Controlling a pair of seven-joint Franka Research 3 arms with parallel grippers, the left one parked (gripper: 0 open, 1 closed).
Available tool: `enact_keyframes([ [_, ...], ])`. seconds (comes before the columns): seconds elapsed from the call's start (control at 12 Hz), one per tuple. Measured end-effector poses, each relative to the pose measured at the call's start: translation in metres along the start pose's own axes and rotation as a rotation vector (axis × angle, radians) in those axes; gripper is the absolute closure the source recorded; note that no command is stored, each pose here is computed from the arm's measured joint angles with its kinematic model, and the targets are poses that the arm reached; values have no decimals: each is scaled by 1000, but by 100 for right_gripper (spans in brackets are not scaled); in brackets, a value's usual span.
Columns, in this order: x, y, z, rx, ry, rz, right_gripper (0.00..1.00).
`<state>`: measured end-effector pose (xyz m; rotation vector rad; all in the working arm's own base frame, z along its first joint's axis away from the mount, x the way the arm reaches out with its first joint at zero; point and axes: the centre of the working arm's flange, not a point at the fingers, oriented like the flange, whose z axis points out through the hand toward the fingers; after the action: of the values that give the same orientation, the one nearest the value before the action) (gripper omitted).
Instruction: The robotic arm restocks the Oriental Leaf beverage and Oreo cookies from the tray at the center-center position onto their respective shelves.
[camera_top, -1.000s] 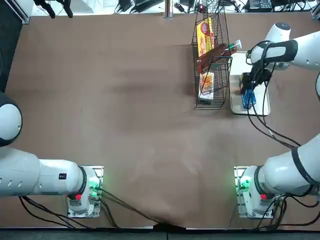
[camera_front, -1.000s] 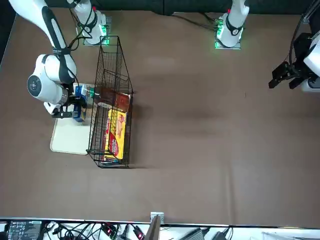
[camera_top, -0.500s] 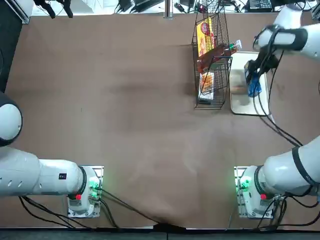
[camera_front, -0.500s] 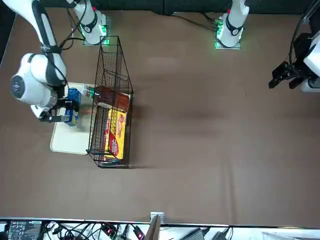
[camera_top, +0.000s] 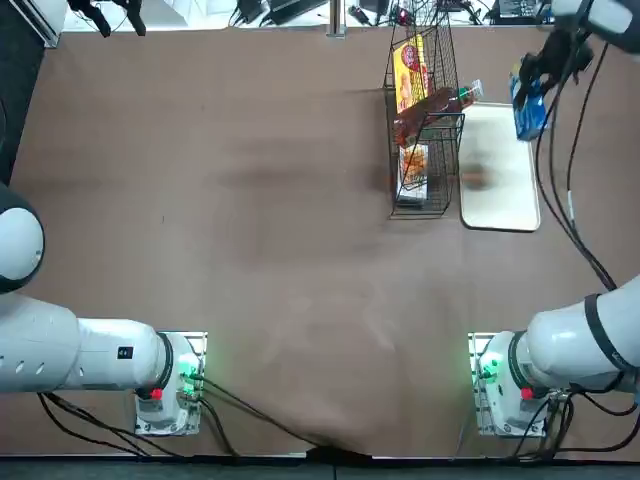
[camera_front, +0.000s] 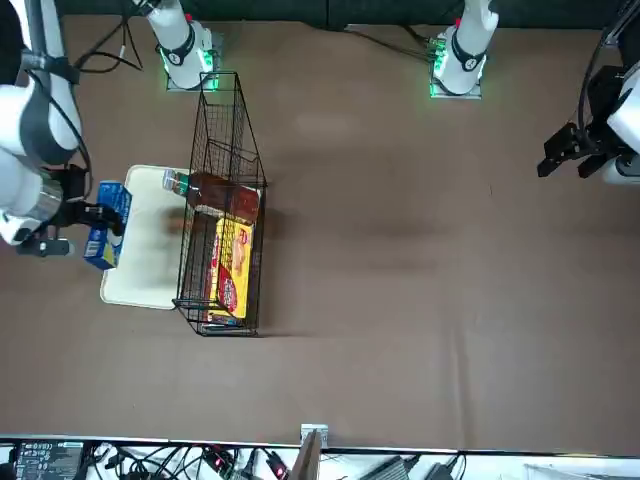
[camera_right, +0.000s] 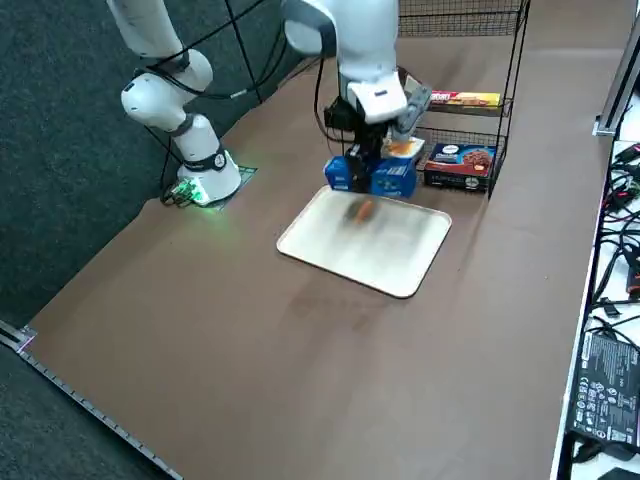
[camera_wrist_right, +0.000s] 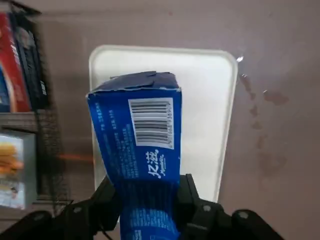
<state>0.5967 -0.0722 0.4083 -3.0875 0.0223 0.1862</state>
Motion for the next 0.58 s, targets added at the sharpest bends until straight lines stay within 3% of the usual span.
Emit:
enact_keyframes([
  [0.58,3,4,-128,-5,70,4,45],
])
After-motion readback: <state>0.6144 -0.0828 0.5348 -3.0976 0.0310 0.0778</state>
